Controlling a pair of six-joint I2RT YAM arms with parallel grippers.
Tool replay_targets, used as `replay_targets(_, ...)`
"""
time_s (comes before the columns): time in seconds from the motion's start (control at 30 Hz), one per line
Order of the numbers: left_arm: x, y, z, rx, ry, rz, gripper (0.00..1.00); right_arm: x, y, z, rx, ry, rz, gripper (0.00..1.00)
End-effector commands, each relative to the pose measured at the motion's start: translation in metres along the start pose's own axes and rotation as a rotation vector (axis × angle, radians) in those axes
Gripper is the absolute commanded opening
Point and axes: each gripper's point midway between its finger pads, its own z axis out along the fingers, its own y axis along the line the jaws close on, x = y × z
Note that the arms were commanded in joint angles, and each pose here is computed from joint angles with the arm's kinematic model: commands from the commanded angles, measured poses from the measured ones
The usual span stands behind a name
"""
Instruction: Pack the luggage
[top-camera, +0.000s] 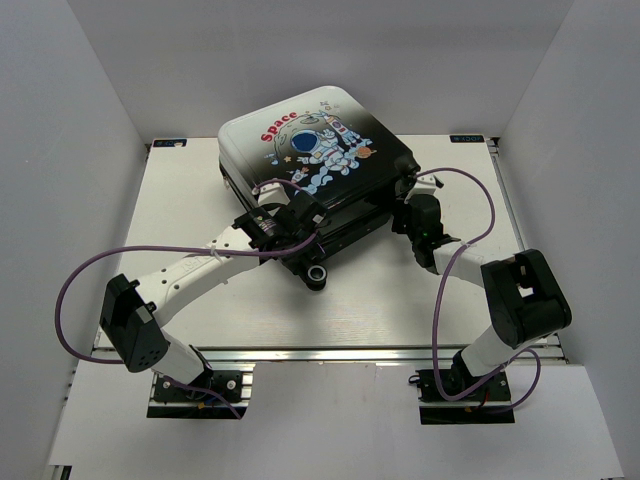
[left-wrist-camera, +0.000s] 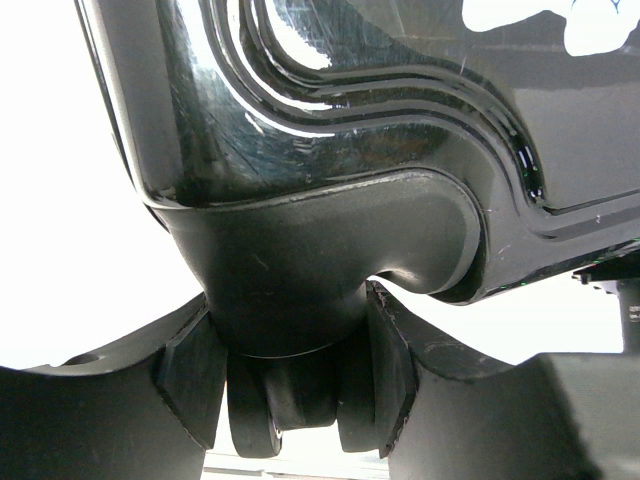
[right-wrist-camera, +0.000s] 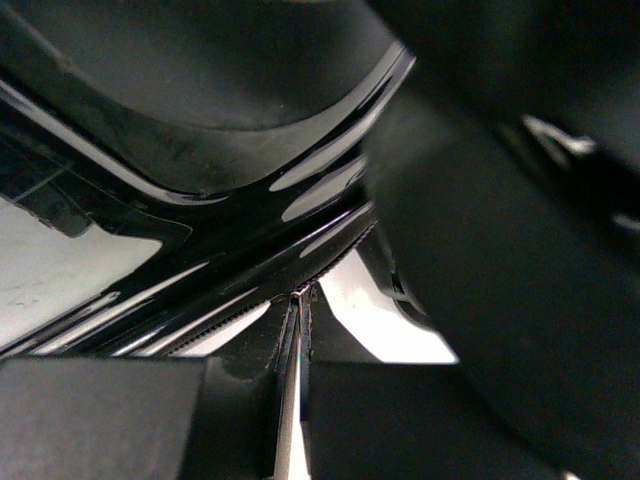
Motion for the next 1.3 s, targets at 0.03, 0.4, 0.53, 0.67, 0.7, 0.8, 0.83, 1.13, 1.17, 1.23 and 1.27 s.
replay_targets(0.03, -0.019, 0.097, 0.003, -0.301, -0.043, 0.2, 0.0, -0.07, -0.107, 0.013, 0.339, -0.241, 0.229, 0.0)
replay_targets(0.4, -0.032, 0.123, 0.016, -0.395, -0.009, 0.232, 0.0, -0.048, -0.167, 0.03, 0.232, -0.191, 0.452, 0.0)
replay_targets(0.53, -0.035, 0.127, 0.02, -0.397, 0.008, 0.226, 0.0, -0.033, -0.172, 0.024, 0.205, -0.12, 0.416, 0.0)
replay_targets(0.67, -0.038, 0.133, 0.019, -0.408, 0.017, 0.228, 0.0, -0.03, -0.187, 0.027, 0.221, -0.086, 0.388, 0.0)
replay_targets(0.7, -0.037, 0.133, 0.018, -0.406, 0.024, 0.235, 0.0, -0.029, -0.187, 0.031, 0.217, -0.067, 0.38, 0.0)
replay_targets(0.8, -0.035, 0.142, 0.013, -0.429, 0.054, 0.244, 0.0, -0.039, -0.192, 0.051, 0.204, -0.072, 0.323, 0.0)
replay_targets(0.83, -0.033, 0.143, 0.01, -0.426, 0.064, 0.242, 0.0, -0.034, -0.195, 0.059, 0.207, -0.06, 0.302, 0.0)
replay_targets(1.13, -0.018, 0.168, -0.006, -0.464, 0.124, 0.22, 0.0, -0.1, -0.218, 0.076, 0.253, -0.355, 0.149, 0.0)
replay_targets(1.17, -0.018, 0.17, -0.006, -0.474, 0.125, 0.221, 0.0, -0.101, -0.221, 0.077, 0.271, -0.355, 0.144, 0.0)
replay_targets(1.23, -0.017, 0.173, -0.008, -0.49, 0.132, 0.222, 0.0, -0.107, -0.225, 0.076, 0.294, -0.375, 0.14, 0.0)
replay_targets(1.27, -0.016, 0.176, -0.009, -0.497, 0.139, 0.226, 0.0, -0.111, -0.222, 0.078, 0.269, -0.382, 0.121, 0.0)
